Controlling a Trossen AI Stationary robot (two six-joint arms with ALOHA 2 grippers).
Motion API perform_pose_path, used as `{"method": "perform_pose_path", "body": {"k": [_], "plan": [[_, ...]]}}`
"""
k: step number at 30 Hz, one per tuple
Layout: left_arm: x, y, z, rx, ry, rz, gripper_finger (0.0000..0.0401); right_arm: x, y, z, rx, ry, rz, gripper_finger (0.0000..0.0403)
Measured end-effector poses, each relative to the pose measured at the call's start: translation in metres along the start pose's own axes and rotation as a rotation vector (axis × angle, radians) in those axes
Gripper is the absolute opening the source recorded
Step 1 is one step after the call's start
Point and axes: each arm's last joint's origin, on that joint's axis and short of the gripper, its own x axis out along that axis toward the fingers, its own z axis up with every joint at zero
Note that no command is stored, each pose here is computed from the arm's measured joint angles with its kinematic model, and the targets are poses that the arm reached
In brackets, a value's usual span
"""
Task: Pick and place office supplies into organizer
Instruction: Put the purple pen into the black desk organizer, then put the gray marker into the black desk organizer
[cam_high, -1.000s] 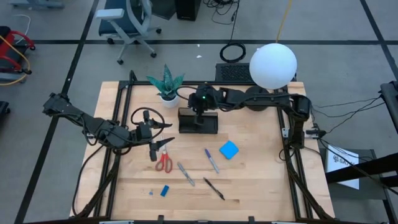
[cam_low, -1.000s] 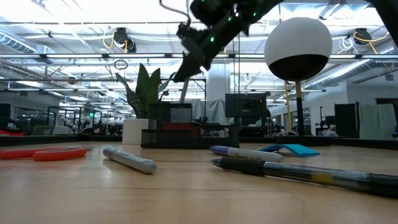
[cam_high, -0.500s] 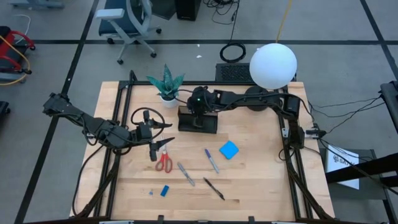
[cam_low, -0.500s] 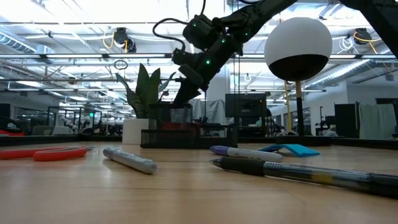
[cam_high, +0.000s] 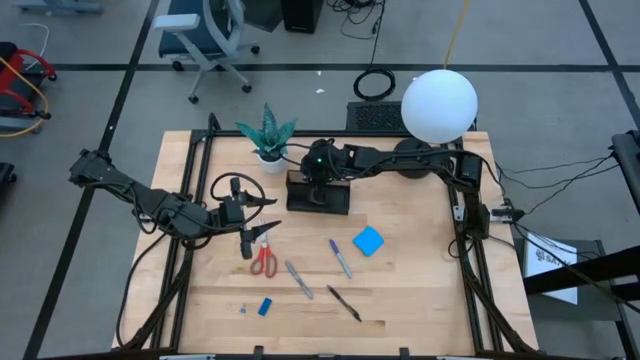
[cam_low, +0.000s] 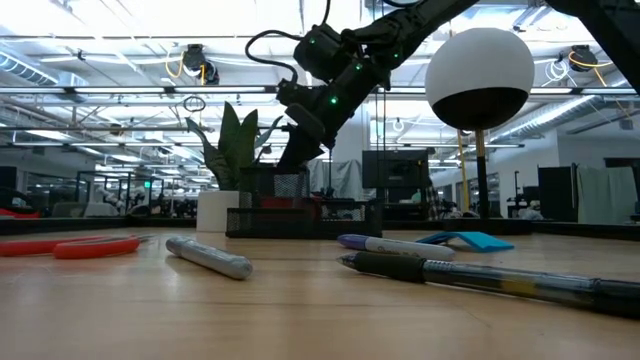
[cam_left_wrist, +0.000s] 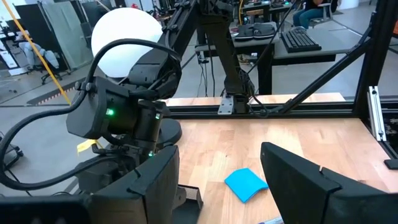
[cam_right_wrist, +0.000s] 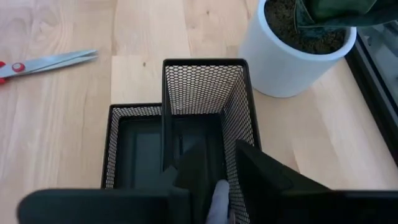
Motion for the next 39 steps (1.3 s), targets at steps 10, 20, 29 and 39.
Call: {"method": "perform_pose_path", "body": {"k": [10,20,29,39], "plan": [[0.000,0.000,0.000,-0.002,0.001,0.000,0.0234,-0.030,0.001,0.016,-0.022,-0.073,-0.013,0.0088],[0.000,0.000,0.000,-0.006,0.001,-0.001,0.0234,-0.084,0.033,0.042,-0.046,-0.214,0.039,0.0079],[-0.002,-0.002,0.000,-0.012,0.000,-0.016,0.0234,-0.088,0.098,0.032,-0.051,-0.190,0.174,0.0079],[-0.007,-0.009,-0.003,0.015,0.021,-0.063,0.0234,-0.088,0.169,0.002,-0.173,-0.136,0.299,0.0077]]}}
